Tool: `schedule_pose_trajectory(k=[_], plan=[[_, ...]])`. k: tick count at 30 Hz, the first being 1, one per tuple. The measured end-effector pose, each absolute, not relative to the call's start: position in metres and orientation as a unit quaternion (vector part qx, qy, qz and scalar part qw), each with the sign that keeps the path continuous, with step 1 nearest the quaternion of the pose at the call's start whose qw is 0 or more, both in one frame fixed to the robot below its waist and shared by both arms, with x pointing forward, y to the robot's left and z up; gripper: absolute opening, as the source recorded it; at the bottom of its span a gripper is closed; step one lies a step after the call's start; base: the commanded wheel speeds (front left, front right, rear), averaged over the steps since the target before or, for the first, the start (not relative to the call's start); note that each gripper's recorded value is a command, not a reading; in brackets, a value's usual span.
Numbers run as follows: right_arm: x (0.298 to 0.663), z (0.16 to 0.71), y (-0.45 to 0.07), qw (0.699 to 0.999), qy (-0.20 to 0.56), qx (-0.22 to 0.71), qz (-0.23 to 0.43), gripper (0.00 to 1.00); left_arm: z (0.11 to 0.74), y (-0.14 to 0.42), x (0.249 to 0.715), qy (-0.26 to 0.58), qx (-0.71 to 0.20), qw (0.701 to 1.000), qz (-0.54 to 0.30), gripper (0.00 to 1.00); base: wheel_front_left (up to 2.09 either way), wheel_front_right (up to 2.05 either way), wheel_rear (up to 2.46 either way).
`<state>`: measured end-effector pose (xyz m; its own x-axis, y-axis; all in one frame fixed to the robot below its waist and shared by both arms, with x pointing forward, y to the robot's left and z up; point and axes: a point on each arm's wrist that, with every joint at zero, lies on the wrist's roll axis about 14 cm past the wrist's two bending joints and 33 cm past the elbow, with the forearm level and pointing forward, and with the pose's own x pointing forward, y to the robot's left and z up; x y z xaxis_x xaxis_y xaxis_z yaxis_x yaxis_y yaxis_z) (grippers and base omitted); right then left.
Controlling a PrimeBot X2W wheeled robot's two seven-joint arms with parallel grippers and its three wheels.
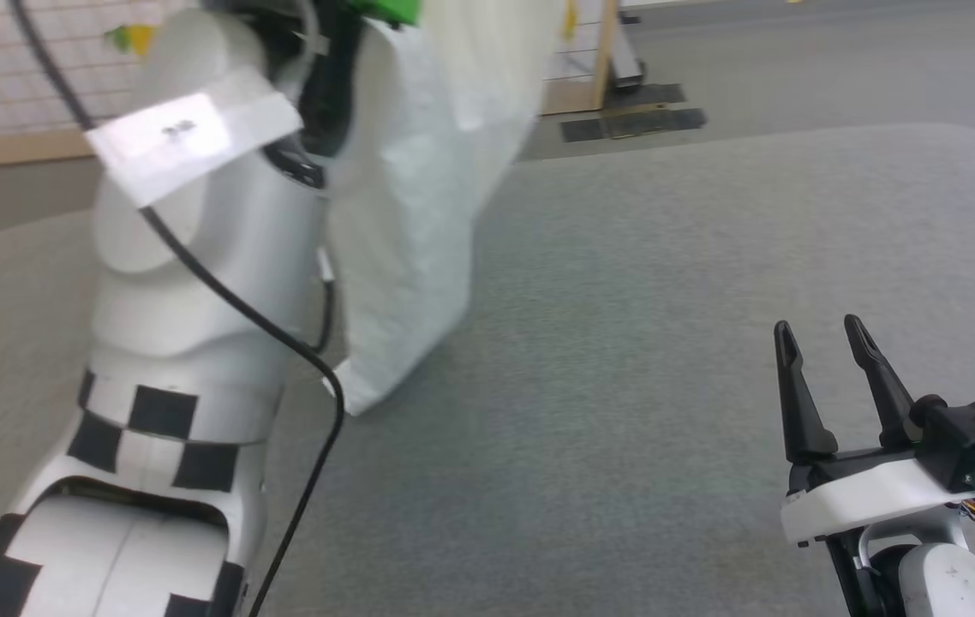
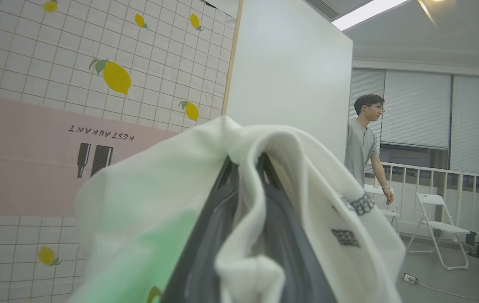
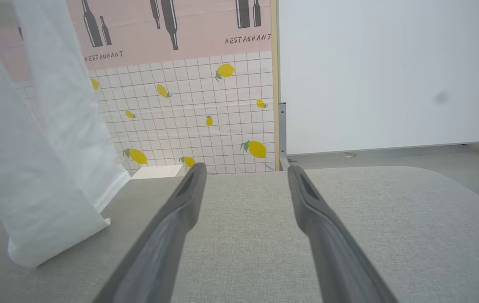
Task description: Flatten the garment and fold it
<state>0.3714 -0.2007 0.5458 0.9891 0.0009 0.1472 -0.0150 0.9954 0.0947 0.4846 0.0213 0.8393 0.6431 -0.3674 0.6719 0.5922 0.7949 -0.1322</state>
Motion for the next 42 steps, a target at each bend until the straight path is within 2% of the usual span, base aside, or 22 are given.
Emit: schedule_pose_trajectory(k=[5, 9, 11, 15, 21, 22, 23, 24, 29, 33, 37, 42], plan=[[0.358, 0.548, -0.216, 0.996, -0.076, 0.044, -0.02, 1.0, 0.79, -0.05, 0.482, -0.236, -0.17, 0.889, -0.353, 0.0, 0.0, 0.0, 0.0], [0.351, 0.547, -0.228, 0.996, -0.074, 0.041, -0.039, 1.0, 0.674, -0.101, 0.474, -0.061, -0.128, 0.905, -0.402, 0.0, 0.0, 0.0, 0.0], [0.349, 0.545, -0.231, 0.996, -0.071, 0.04, -0.044, 1.0, 0.599, -0.114, 0.461, 0.054, -0.092, 0.903, -0.416, 0.0, 0.0, 0.0, 0.0], [0.351, 0.539, -0.233, 0.996, -0.061, 0.044, -0.049, 1.0, 0.497, -0.114, 0.428, 0.209, -0.036, 0.88, -0.426, 0.0, 0.0, 0.0, 0.0], [0.355, 0.531, -0.23, 0.997, -0.051, 0.048, -0.044, 1.0, 0.419, -0.102, 0.382, 0.354, -0.004, 0.829, -0.434, 0.0, 0.0, 0.0, 0.0], [0.356, 0.531, -0.229, 0.997, -0.051, 0.049, -0.043, 1.0, 0.414, -0.101, 0.376, 0.368, -0.009, 0.822, -0.434, 0.06, 0.0, 0.0, 0.0], [0.357, 0.53, -0.228, 0.997, -0.051, 0.049, -0.041, 1.0, 0.412, -0.1, 0.375, 0.373, -0.015, 0.821, -0.433, 0.72, 0.0, 0.0, 0.0], [0.359, 0.529, -0.227, 0.997, -0.049, 0.05, -0.039, 1.0, 0.413, -0.1, 0.376, 0.368, -0.022, 0.823, -0.431, 1.0, 0.0, 0.0, 0.0], [0.365, 0.527, -0.222, 0.997, -0.047, 0.052, -0.03, 1.0, 0.446, -0.097, 0.401, 0.281, -0.081, 0.866, -0.406, 1.0, 0.0, 0.0, 0.0], [0.37, 0.531, -0.218, 0.997, -0.055, 0.052, -0.023, 1.0, 0.498, -0.079, 0.435, 0.149, -0.147, 0.908, -0.364, 1.0, 0.0, 0.0, 0.0], [0.375, 0.537, -0.211, 0.997, -0.062, 0.052, -0.013, 1.0, 0.538, -0.04, 0.456, 0.043, -0.173, 0.933, -0.313, 1.0, 0.0, 0.0, 0.0], [0.379, 0.547, -0.202, 0.996, -0.075, 0.049, 0.003, 1.0, 0.559, 0.021, 0.461, -0.018, -0.18, 0.955, -0.235, 1.0, 0.0, 0.0, 0.0]])
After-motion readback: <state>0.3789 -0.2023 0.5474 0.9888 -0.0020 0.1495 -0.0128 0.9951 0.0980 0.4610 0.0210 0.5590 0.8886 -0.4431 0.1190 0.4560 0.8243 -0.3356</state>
